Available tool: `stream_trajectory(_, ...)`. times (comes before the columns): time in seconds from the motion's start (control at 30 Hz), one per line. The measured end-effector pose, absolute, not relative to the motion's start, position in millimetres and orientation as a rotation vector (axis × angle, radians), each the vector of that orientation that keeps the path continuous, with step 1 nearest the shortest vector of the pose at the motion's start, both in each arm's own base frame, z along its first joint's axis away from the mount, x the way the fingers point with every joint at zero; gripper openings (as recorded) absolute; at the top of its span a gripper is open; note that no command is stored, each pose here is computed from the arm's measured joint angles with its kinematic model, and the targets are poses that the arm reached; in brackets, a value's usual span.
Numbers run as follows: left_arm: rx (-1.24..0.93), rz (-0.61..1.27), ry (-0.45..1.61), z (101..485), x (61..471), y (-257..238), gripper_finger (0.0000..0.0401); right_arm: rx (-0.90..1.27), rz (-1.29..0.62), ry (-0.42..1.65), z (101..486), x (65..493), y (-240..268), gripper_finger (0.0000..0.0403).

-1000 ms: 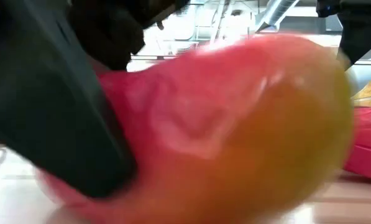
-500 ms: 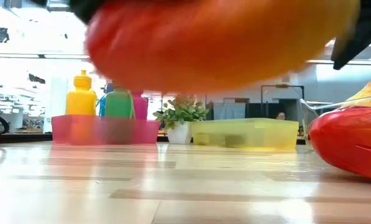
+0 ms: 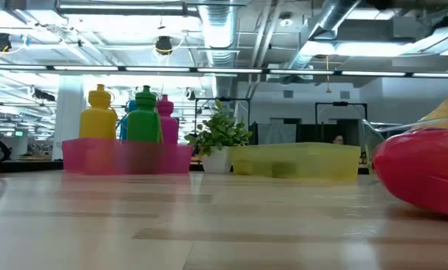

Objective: Pick & Place Food Item
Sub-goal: Put the bottom red mango into the transparent bin

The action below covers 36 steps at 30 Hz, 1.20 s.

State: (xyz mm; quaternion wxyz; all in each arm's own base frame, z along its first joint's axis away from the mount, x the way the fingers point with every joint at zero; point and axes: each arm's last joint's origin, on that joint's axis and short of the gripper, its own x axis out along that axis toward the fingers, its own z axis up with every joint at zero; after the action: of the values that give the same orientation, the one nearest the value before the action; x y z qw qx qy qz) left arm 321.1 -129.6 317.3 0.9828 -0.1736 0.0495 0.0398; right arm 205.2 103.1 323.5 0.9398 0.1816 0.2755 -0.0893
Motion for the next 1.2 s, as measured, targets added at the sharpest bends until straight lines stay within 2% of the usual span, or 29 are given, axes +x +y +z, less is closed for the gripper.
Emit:
stream_trajectory(0.13,-0.422,0.095,-0.021,344,312,-112,0.0226,0.352,-0.102,0.35,357,217,102,0.0322)
stream_trajectory(0.43,-0.29,0.1,-0.18,365,310,-100,0.0232,0.343,-0.105,0.012,395,234,82,0.0322)
stream_trajectory(0.67,-0.252,0.115,-0.222,369,311,-95,0.0231,0.301,0.003,-0.046,403,238,74,0.0322)
stream_trajectory(1.2,-0.251,0.152,-0.241,370,315,-79,0.0232,0.252,0.006,-0.13,408,246,70,0.0322)
